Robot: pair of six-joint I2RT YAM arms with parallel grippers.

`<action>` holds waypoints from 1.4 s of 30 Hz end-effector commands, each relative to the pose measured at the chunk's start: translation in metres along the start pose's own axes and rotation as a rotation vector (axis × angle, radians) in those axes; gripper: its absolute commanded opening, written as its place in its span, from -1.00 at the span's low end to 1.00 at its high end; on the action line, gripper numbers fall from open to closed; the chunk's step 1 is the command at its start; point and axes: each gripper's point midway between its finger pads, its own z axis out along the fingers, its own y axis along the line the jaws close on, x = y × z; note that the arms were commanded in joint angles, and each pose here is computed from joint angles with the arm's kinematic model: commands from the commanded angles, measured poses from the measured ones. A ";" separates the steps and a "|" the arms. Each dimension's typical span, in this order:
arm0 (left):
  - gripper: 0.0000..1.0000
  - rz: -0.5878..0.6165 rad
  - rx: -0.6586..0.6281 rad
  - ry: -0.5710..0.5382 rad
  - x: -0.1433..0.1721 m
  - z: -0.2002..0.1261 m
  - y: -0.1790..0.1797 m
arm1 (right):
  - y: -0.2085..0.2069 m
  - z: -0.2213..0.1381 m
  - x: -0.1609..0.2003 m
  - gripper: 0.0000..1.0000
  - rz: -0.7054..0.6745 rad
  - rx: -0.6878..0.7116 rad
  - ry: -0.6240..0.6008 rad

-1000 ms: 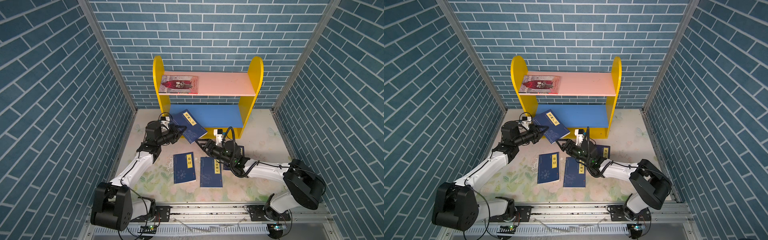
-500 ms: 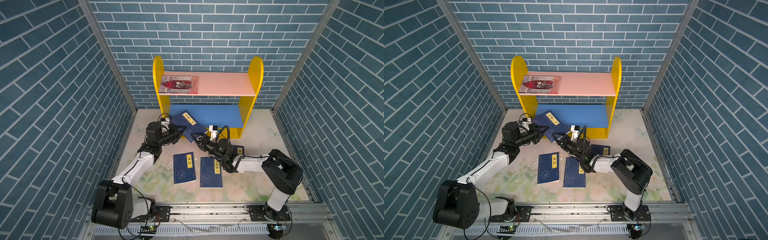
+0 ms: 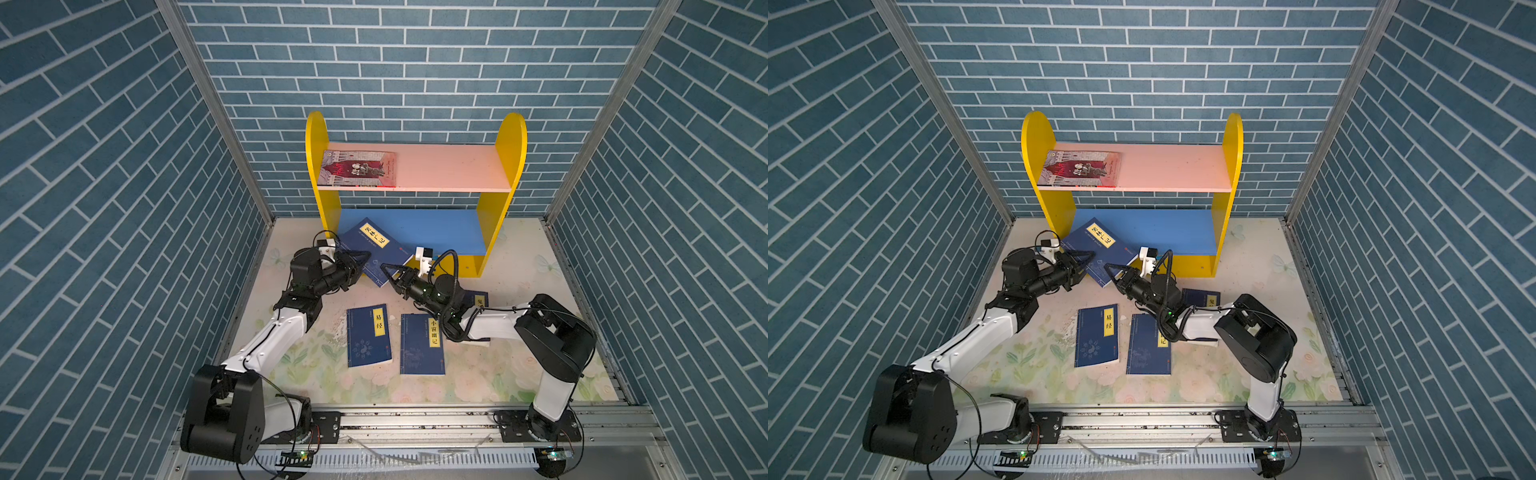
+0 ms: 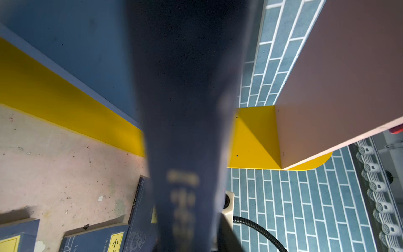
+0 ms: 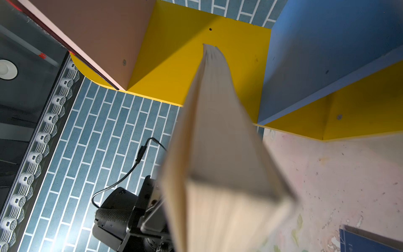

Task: Stacking books/files
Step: Place the book at the bookshelf.

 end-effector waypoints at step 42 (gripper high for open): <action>-0.40 -0.085 0.084 0.079 -0.013 0.050 0.003 | 0.007 0.035 -0.035 -0.99 -0.044 -0.025 0.538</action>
